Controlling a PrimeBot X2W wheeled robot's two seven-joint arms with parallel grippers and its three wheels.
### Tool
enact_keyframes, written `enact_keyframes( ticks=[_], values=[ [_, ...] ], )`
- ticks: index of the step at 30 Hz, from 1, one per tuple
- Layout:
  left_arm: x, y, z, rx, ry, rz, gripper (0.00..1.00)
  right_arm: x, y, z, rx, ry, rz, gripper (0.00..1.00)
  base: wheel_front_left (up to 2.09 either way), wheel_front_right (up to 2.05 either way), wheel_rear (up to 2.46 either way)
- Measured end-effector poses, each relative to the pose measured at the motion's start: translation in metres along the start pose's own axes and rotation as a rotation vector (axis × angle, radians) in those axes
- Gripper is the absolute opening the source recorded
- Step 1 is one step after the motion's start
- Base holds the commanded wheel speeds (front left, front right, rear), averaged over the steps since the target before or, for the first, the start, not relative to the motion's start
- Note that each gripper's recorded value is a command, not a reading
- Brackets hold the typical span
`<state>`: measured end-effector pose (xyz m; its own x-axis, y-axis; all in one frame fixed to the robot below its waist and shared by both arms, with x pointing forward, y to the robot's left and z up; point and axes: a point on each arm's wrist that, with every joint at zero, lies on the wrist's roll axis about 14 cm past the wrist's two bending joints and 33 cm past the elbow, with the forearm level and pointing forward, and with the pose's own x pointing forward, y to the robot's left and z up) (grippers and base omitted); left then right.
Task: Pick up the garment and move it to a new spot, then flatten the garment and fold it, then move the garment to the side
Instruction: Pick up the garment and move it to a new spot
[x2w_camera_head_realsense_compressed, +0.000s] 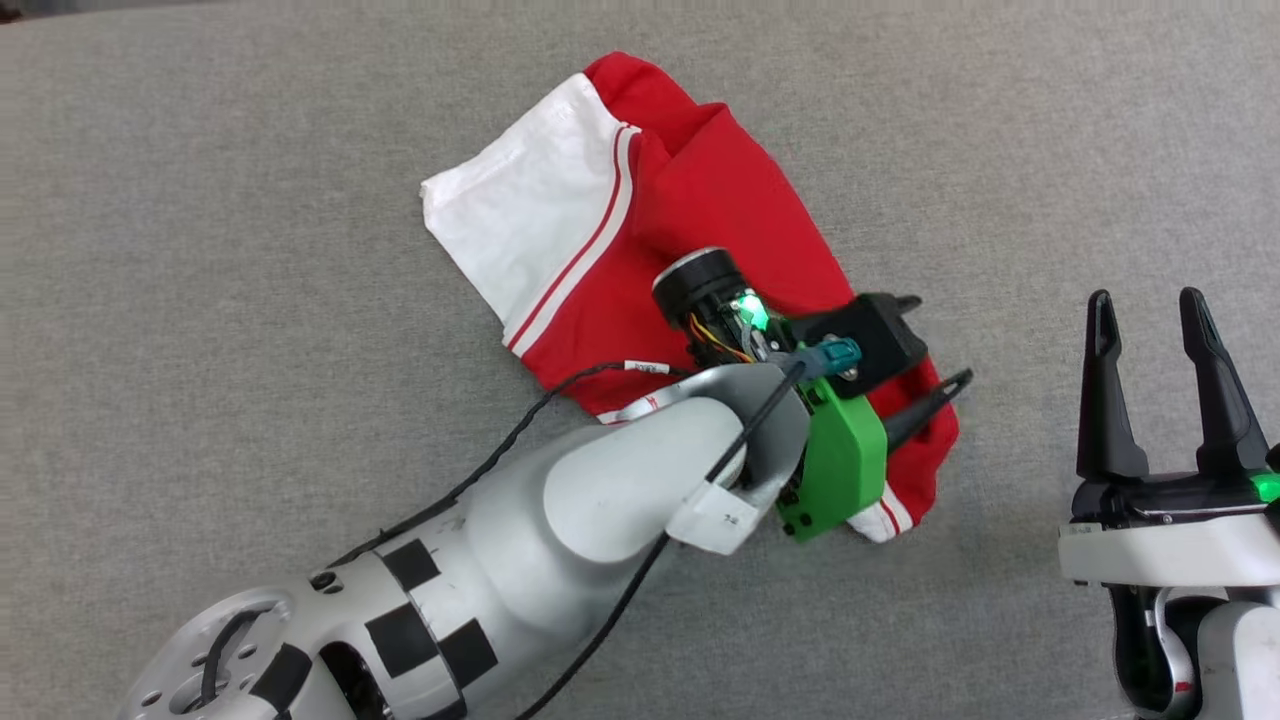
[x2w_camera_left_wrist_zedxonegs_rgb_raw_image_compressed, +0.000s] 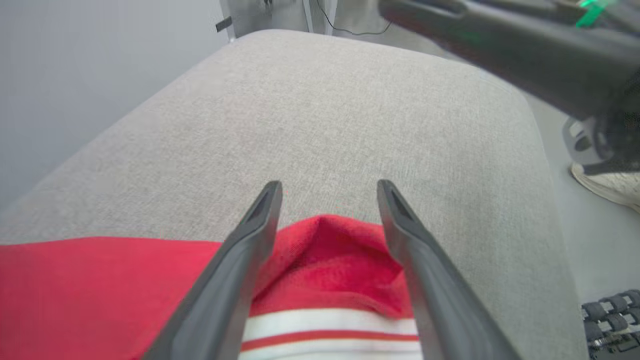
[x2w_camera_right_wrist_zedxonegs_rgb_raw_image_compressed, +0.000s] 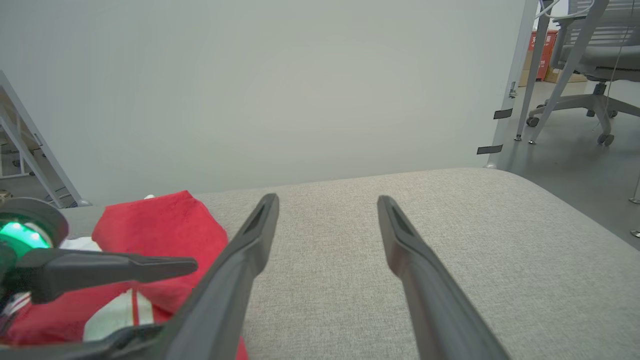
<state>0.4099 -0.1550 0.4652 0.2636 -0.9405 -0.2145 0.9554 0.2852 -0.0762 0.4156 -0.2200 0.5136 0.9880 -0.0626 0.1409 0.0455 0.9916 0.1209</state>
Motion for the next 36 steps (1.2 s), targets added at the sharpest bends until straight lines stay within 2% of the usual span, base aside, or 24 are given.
enact_keyframes(
  ticks=[7,12,16,25,29,30,36],
  values=[
    [-0.034,0.045,0.052,0.042,-0.212,0.245,1.0,-0.009,0.012,0.011,0.004,-0.021,0.034,1.0,0.0,0.0,0.0],
    [-0.09,0.088,0.062,0.08,-0.262,0.501,1.0,-0.014,0.024,0.018,0.013,-0.035,0.067,1.0,0.0,0.0,0.0],
    [-0.145,0.107,0.073,0.106,-0.325,0.685,1.0,-0.016,0.033,0.022,0.012,-0.047,0.097,1.0,0.0,0.0,0.0],
    [-0.282,0.116,0.056,0.078,-0.405,1.113,1.0,-0.019,0.06,0.031,0.024,-0.071,0.176,1.0,0.0,0.0,0.0],
    [-0.325,0.109,0.044,0.067,-0.416,1.244,1.0,-0.022,0.066,0.031,0.021,-0.068,0.195,1.0,0.0,0.0,0.0],
    [-0.355,0.099,0.034,0.061,-0.418,1.334,1.0,-0.023,0.07,0.033,0.019,-0.073,0.206,1.0,0.0,0.0,0.0],
    [-0.374,0.075,0.006,0.022,-0.386,1.404,1.0,-0.03,0.075,0.031,0.02,-0.059,0.224,1.0,0.0,0.0,0.0]
  ],
)
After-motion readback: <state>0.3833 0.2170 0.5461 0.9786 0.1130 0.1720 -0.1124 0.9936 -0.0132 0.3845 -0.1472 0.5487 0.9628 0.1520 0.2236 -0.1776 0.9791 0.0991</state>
